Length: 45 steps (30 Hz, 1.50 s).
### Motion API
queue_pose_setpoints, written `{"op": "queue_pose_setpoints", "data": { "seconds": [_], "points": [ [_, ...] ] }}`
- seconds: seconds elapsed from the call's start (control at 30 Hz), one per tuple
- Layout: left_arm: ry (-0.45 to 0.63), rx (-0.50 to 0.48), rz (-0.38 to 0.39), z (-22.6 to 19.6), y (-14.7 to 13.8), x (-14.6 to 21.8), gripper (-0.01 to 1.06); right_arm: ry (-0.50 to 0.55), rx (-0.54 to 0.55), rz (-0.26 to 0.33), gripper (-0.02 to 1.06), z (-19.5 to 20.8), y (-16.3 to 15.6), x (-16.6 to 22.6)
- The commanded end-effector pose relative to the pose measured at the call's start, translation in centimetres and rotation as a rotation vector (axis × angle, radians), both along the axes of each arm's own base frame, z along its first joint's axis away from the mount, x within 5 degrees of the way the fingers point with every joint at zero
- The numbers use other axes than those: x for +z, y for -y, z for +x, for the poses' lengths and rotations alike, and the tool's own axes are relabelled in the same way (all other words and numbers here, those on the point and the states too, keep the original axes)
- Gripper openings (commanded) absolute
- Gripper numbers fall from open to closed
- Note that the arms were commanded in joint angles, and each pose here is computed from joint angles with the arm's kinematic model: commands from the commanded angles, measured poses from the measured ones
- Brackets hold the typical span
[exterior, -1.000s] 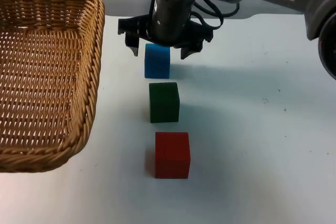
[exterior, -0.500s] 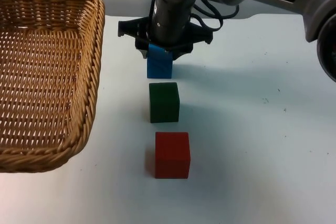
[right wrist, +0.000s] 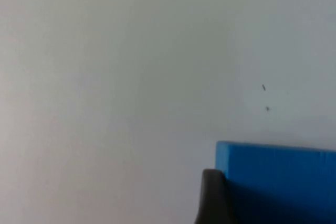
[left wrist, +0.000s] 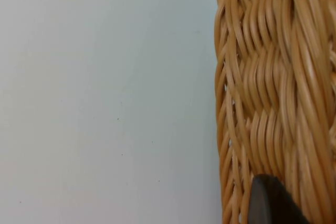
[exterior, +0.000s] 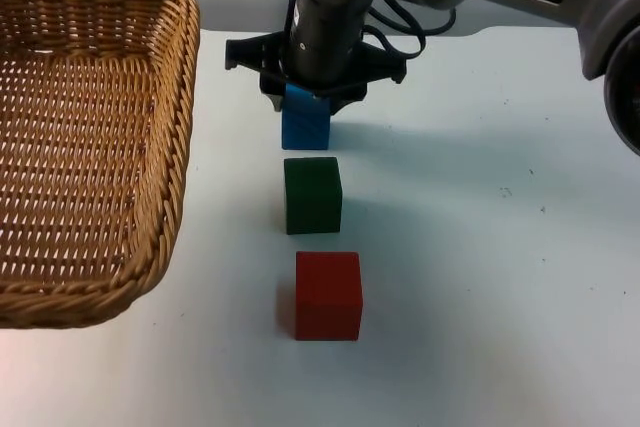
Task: Pick up the basket with the left hand and place the blue cube into the basket with the right hand.
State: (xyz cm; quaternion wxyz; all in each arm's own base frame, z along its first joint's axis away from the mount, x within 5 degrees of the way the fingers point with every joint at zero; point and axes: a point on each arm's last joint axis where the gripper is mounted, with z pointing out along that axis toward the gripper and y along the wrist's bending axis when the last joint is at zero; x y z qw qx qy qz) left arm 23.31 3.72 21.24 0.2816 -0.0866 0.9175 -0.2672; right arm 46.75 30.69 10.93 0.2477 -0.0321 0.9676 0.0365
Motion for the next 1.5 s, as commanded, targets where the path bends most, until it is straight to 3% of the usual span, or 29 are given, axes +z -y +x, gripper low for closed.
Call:
{"op": "queue_pose_setpoints", "data": {
  "seconds": [0.0,0.2,0.33,0.4,0.5,0.57,0.7,0.93,1.0,1.17,1.23,1.47],
  "points": [
    [0.008,0.009,-0.039,0.0,0.2,0.2,0.00,0.014,-0.001,-0.029,0.00,0.0,0.4,1.3],
    [0.011,0.013,-0.044,0.1,0.2,0.3,0.00,0.152,0.074,-0.050,0.00,0.0,0.8,7.8],
    [0.010,0.011,-0.045,0.0,0.2,0.3,0.00,0.250,0.116,-0.018,0.00,-0.6,1.3,13.2],
    [0.008,0.010,-0.049,0.0,0.2,0.3,0.00,0.333,0.189,0.009,0.00,-1.9,1.2,17.8],
    [0.008,0.010,-0.049,0.0,0.2,0.3,0.00,0.405,0.252,0.024,0.00,-3.5,0.8,21.1],
    [0.008,0.010,-0.049,0.0,0.2,0.3,0.00,0.470,0.339,0.008,0.00,-5.4,0.0,23.9],
    [0.008,0.010,-0.049,0.0,0.2,0.3,0.00,0.517,0.451,-0.008,0.00,-8.2,-1.9,26.1],
    [0.008,0.010,-0.049,0.0,0.2,0.3,0.00,0.463,0.659,-0.020,0.00,-12.9,-6.4,25.5],
    [0.008,0.010,-0.049,0.0,0.2,0.3,0.00,0.427,0.761,-0.023,0.00,-14.7,-8.3,24.6],
    [0.008,0.010,-0.049,0.0,0.2,0.3,0.00,0.350,0.802,-0.018,0.00,-15.8,-9.8,22.7],
    [0.008,0.010,-0.049,0.0,0.2,0.3,0.00,0.277,0.859,0.022,0.00,-16.2,-10.6,21.1],
    [0.007,0.009,-0.048,0.0,0.2,0.3,0.00,0.197,0.877,0.026,0.00,-15.8,-11.7,17.9]
  ]
}}
